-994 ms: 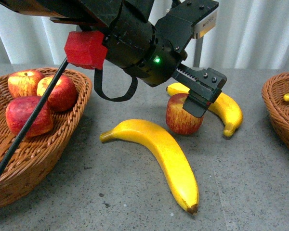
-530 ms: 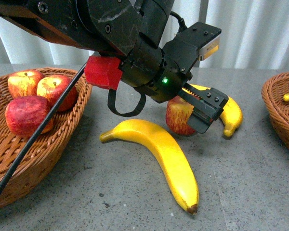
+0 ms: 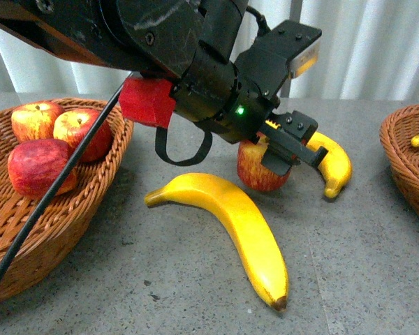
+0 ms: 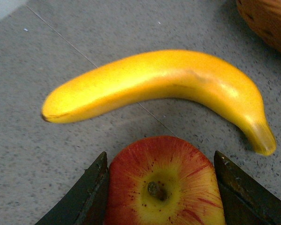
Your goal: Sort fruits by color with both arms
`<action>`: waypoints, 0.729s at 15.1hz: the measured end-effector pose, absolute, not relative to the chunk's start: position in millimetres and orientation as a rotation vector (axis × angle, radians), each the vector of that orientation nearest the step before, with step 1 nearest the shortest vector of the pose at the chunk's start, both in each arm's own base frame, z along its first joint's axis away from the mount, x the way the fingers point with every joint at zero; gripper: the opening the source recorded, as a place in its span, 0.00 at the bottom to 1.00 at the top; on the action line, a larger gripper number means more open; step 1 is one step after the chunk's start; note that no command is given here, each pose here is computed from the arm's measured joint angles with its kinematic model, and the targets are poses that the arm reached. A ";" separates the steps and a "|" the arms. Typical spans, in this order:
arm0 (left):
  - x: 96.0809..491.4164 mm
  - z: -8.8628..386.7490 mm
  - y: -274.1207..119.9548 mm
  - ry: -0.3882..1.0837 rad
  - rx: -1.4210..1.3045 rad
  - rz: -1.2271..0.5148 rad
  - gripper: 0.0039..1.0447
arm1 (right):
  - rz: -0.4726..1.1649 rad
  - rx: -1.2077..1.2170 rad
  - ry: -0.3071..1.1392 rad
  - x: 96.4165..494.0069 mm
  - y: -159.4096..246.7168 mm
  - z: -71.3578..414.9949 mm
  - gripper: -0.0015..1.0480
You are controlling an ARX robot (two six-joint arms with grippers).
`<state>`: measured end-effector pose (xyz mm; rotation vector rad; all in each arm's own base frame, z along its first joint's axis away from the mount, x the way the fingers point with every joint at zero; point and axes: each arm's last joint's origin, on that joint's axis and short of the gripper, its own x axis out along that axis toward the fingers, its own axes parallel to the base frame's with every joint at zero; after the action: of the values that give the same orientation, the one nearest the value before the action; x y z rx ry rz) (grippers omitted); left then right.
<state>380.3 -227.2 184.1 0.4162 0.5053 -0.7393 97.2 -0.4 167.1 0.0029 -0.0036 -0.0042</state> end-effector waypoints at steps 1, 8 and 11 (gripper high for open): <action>380.2 185.6 -227.0 0.501 0.415 -0.733 0.55 | -0.004 0.003 -0.004 97.2 -0.4 167.1 0.94; 372.5 240.1 -216.9 0.330 0.333 -0.580 0.54 | -0.004 0.003 -0.004 97.2 -0.4 167.1 0.94; 358.1 256.0 -191.5 0.295 0.189 -0.334 0.54 | -0.004 0.003 -0.004 97.2 -0.4 167.1 0.94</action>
<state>358.1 -191.5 256.0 0.1889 0.2952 -0.3339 97.2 -0.4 167.1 0.0029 -0.0036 -0.0038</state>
